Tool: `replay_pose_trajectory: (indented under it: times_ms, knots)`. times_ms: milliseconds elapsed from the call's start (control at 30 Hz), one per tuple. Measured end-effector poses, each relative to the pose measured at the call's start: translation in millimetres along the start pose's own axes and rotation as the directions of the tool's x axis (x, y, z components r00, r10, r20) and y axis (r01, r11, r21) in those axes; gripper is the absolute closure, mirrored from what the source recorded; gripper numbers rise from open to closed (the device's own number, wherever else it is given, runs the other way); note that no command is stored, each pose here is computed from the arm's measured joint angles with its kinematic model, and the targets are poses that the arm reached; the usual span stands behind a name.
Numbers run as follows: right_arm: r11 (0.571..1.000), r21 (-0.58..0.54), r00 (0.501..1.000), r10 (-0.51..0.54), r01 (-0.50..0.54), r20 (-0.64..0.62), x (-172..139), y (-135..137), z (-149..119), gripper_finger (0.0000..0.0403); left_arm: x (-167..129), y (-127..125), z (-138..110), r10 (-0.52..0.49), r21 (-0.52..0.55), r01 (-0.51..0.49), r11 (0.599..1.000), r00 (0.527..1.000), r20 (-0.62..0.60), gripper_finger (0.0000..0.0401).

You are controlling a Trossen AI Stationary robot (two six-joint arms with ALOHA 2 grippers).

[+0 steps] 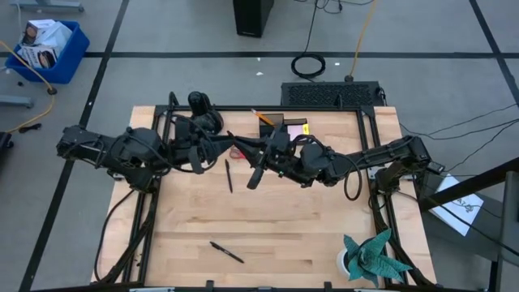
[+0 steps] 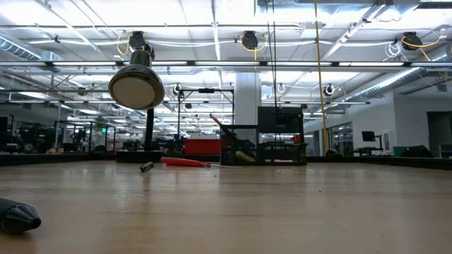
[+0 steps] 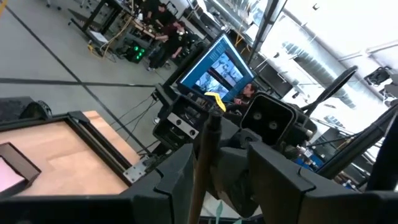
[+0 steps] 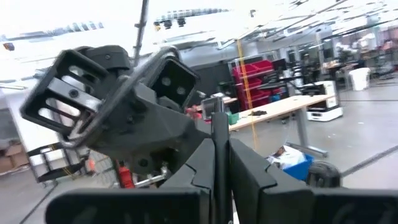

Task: Pick and place office supplies into organizer
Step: Put the black pen into the black desk organizer

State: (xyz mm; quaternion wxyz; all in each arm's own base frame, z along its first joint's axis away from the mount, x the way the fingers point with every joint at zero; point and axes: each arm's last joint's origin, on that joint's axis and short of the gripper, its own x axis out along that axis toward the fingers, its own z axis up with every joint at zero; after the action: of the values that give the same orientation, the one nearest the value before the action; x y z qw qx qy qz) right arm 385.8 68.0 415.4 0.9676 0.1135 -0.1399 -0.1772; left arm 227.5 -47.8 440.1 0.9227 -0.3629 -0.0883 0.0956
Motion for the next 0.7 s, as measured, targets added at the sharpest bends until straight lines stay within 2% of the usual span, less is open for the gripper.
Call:
replay_pose_trajectory:
  times_ms: [700]
  knots:
    - [0.999,0.032,0.999,0.032,-0.030,-0.038,-3.4,5.4,-4.2,0.0384,8.2,0.8,-1.6,-0.010,-0.002,0.010,1.000,1.000,0.018,0.0247]
